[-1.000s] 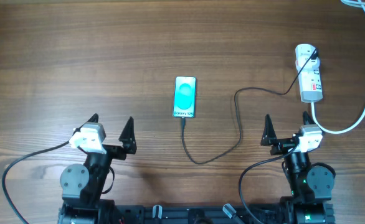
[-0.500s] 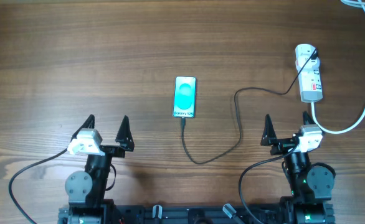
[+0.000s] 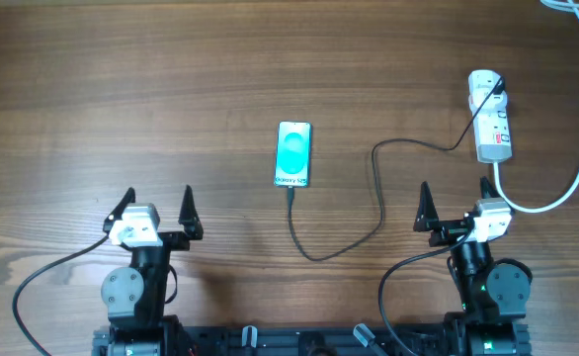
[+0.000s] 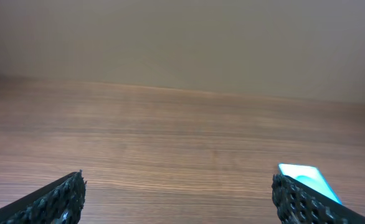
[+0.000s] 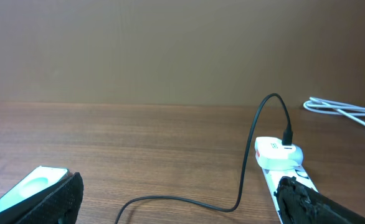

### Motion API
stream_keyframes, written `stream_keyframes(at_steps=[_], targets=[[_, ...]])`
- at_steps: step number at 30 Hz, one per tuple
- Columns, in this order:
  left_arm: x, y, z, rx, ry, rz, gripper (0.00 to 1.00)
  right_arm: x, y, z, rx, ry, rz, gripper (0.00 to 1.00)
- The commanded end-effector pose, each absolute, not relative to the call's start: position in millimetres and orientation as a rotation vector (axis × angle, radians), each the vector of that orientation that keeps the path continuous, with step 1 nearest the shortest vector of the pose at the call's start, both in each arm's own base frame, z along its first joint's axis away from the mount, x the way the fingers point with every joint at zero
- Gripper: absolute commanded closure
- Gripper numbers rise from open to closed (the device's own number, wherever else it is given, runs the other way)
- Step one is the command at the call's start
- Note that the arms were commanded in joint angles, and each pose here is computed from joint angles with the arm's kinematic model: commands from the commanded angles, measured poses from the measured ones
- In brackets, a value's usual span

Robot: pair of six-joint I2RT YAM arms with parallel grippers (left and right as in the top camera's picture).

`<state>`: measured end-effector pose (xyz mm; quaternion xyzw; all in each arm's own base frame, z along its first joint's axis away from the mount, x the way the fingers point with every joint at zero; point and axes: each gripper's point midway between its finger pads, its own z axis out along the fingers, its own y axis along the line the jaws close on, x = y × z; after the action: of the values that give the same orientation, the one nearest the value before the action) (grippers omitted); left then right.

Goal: Plug charger to phone and switch on socket

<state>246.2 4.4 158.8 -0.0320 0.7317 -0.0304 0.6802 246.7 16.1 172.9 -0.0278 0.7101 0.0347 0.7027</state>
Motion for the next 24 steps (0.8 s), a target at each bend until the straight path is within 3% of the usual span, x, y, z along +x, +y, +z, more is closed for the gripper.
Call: stream_keyframes(at_steps=[1,24], targets=[[245.4,17.7,156.2,-0.096,1.644,0.018,0.00,246.4,14.2,175.1,-0.060,1.569,0.059,0.00],[245.9,5.5,156.2,-0.015,1.647,0.012,0.00,246.4,14.2,175.2,-0.060,1.569,0.059,0.00]])
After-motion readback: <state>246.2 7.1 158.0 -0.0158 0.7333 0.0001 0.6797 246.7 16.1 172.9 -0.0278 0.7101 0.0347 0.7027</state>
